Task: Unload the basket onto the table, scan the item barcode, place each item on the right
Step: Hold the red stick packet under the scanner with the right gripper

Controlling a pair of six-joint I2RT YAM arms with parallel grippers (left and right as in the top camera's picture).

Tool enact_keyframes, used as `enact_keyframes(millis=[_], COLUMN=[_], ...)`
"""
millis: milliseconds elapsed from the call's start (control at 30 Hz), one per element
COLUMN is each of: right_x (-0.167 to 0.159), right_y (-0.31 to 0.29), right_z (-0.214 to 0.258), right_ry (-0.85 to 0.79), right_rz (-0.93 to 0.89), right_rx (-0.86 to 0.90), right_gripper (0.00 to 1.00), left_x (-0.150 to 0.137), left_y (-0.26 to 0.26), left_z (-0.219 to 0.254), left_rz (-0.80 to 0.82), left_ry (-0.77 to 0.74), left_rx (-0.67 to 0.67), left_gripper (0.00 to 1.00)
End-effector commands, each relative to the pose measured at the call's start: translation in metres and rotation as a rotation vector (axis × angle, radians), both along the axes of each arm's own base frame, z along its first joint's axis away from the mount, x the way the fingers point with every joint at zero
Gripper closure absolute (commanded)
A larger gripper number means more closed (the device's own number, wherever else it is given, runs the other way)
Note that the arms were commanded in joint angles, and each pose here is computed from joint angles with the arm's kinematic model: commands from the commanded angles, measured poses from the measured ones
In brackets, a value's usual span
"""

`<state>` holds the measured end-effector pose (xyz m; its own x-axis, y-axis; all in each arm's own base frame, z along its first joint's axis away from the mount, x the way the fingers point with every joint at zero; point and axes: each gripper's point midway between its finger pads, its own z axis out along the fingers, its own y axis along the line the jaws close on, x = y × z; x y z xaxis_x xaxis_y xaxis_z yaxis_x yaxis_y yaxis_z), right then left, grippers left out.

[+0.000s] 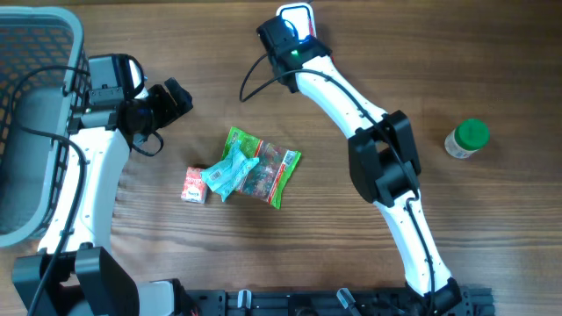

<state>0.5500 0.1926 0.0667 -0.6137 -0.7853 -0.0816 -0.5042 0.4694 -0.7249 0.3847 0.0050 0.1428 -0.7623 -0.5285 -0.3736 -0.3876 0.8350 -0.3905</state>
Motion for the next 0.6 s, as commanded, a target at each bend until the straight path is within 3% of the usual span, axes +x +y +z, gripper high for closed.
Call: enact_keyframes(millis=[0,567], right_x=[-0.001,-0.009], right_y=[0.008,0.007], right_z=[0.006,0.015], right_ry=[0.021,0.020], right_rz=[0.009,-0.044], right_rx=[0.115,0.180], right_gripper=[0.96,0.96], left_x=[0.004,0.004], left_y=[-0.002,-0.002], left_z=[0.008,0.008], left_rz=[-0.017,-0.017], left_ry=[-0.024,-0.024], left_rx=[0.002,0.001], left_gripper=[0.00,0.00])
